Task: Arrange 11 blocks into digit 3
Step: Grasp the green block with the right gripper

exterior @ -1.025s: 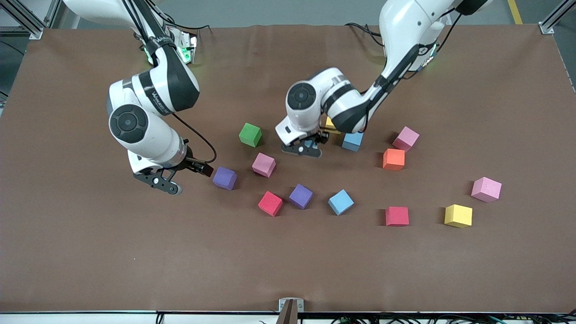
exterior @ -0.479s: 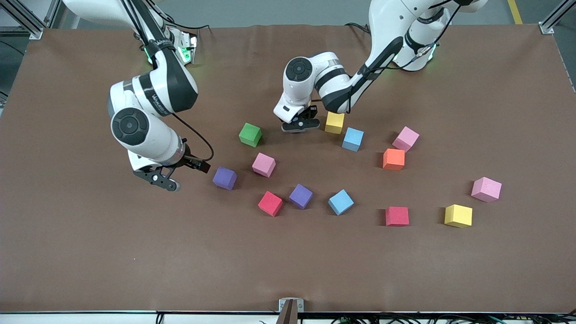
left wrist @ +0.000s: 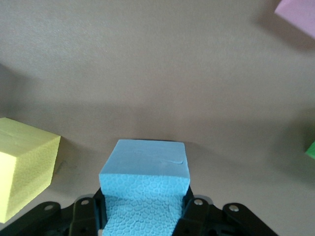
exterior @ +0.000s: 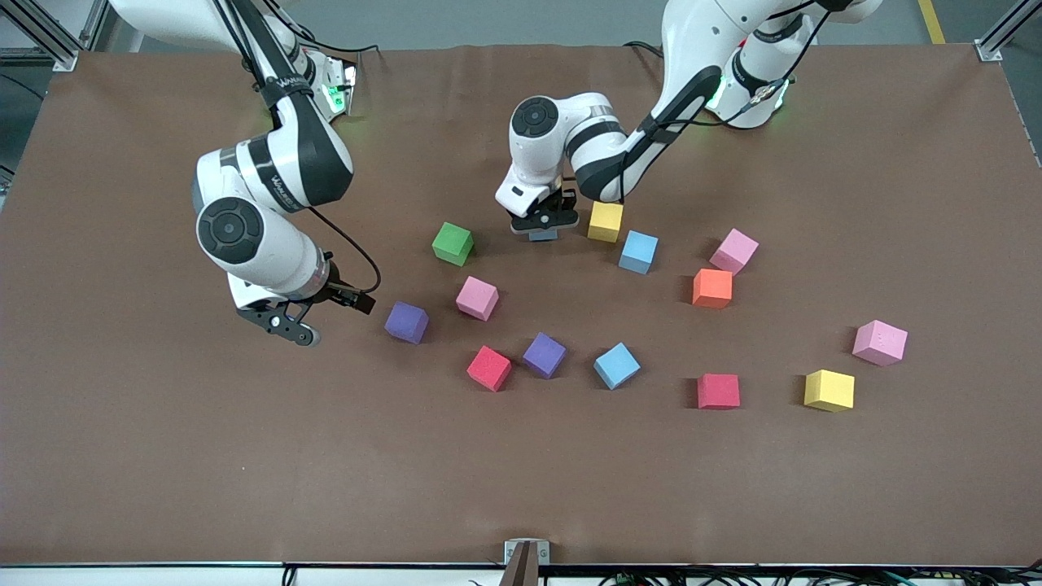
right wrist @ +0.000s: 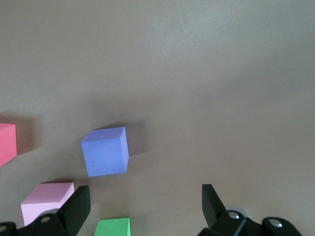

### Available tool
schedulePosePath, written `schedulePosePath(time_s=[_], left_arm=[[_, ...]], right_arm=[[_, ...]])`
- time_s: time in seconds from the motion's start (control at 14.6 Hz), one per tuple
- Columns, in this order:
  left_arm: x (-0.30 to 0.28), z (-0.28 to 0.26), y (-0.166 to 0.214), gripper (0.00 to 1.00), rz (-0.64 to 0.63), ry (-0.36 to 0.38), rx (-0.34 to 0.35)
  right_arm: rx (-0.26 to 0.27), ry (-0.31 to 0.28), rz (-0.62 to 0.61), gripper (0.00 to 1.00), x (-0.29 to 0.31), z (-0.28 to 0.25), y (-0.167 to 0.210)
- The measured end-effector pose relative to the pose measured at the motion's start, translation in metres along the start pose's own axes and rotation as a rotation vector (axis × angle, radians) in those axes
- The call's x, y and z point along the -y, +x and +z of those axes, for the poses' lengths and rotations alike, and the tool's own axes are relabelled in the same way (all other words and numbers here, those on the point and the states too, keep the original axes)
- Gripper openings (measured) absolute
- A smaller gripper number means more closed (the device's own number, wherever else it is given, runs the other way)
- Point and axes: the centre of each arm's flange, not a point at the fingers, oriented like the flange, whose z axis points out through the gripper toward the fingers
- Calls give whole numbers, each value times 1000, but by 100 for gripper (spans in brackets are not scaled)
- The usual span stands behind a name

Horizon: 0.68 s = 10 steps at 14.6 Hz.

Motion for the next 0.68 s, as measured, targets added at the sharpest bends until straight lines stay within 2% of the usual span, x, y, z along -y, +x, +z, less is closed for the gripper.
schedulePosePath(time_s=[0.68], left_arm=[[-17,6,-31,54,84,-19,-1]], right_arm=[[-8,6,-21,100,5,4,-13]])
